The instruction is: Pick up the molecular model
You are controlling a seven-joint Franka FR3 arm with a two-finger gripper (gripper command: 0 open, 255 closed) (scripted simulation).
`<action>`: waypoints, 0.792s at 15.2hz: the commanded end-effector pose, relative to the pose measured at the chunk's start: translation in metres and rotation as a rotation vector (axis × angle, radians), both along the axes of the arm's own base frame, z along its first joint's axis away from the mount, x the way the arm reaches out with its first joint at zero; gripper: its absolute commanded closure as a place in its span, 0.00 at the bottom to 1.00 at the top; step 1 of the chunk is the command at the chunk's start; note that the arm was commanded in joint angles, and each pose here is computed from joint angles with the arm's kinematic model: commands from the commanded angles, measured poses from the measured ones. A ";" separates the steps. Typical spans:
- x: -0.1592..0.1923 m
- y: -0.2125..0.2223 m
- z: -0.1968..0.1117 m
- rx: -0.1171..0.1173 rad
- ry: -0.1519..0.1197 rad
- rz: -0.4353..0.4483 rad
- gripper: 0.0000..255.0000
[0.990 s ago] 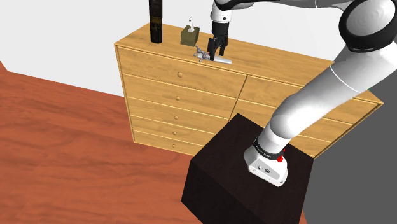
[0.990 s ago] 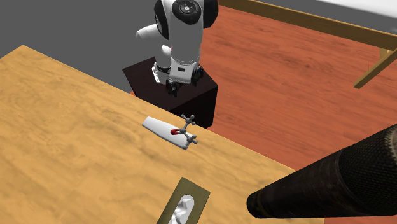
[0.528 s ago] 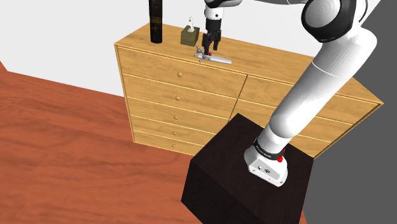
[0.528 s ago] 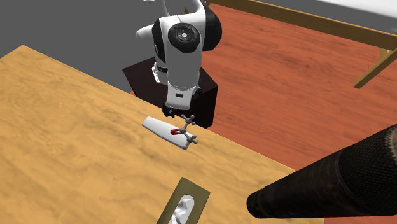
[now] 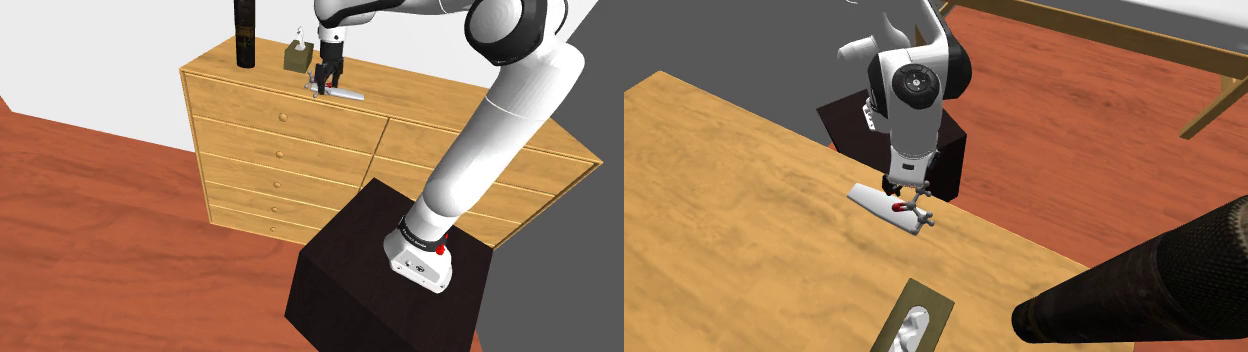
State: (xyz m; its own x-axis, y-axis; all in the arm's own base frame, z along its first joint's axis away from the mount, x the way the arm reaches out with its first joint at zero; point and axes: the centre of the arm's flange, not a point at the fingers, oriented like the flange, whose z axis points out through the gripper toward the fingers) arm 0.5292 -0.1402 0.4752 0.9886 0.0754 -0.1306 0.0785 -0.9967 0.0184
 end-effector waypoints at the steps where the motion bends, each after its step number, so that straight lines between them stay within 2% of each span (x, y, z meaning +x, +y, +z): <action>1: 0.001 0.000 -0.004 0.000 -0.001 0.000 0.00; 2: 0.001 0.000 -0.003 0.000 -0.001 0.000 1.00; 12: 0.001 0.000 0.001 0.000 -0.001 0.000 1.00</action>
State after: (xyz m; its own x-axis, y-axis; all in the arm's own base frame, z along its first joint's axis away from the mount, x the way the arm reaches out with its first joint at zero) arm 0.5301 -0.1399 0.4740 0.9886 0.0754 -0.1300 0.0785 -0.9967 0.0186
